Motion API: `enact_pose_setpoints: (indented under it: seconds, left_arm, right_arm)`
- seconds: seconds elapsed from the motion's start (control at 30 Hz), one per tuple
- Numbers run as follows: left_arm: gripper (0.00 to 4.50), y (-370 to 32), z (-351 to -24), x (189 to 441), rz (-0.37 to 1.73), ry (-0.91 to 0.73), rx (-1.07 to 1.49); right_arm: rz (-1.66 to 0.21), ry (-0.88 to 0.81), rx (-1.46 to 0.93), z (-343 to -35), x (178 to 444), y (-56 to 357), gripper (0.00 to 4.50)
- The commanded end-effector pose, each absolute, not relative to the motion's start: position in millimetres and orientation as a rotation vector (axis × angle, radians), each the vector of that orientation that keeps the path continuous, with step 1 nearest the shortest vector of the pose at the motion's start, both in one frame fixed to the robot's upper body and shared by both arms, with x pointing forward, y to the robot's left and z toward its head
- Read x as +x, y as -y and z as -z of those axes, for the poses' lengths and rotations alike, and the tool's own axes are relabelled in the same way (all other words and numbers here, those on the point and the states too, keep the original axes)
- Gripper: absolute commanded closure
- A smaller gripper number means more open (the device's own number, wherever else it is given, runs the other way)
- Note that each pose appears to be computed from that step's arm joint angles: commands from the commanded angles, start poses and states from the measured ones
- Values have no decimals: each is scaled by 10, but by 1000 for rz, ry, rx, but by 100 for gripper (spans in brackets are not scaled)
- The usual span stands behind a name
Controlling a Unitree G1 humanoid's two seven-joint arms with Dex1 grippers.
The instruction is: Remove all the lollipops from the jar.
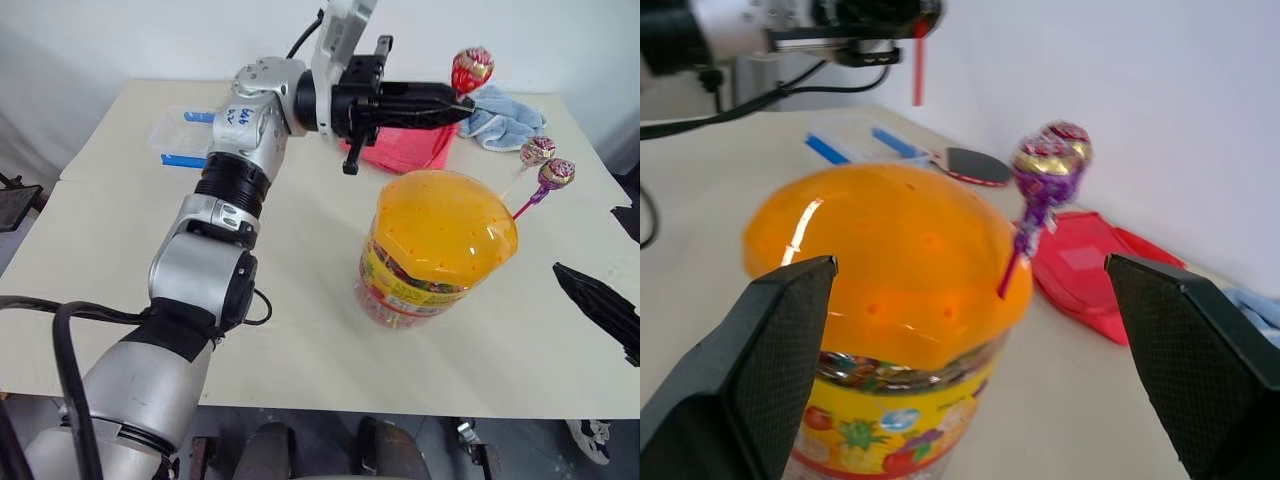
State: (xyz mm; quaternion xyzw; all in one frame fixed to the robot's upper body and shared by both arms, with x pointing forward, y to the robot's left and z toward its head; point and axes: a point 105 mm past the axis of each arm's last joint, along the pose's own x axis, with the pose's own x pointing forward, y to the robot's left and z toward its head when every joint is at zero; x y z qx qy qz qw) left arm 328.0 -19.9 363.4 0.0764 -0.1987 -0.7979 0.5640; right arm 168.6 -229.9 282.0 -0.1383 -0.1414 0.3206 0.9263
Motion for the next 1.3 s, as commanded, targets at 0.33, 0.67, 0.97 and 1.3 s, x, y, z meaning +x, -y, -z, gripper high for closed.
enact_pose_setpoints:
  seconds: [0.33, 0.67, 0.97, 1.3]
  left_arm:
    - [448, -766, -3148, 4084, 1121, -95, 176]
    - [448, -2082, -1941, 3866, 411, -725, 241]
    - [425, -2698, -1620, 3581, 142, -977, 291]
    - [128, -2775, -1909, 3590, 127, -940, 353]
  right_arm:
    - [-905, 230, -221, -2845, 1679, 1988, 0]
    - [-947, 204, -188, -2755, 1814, 1956, 0]
    - [-965, 216, -204, -2754, 1951, 1972, 0]
    - [-932, 223, -232, -2779, 1988, 2060, 0]
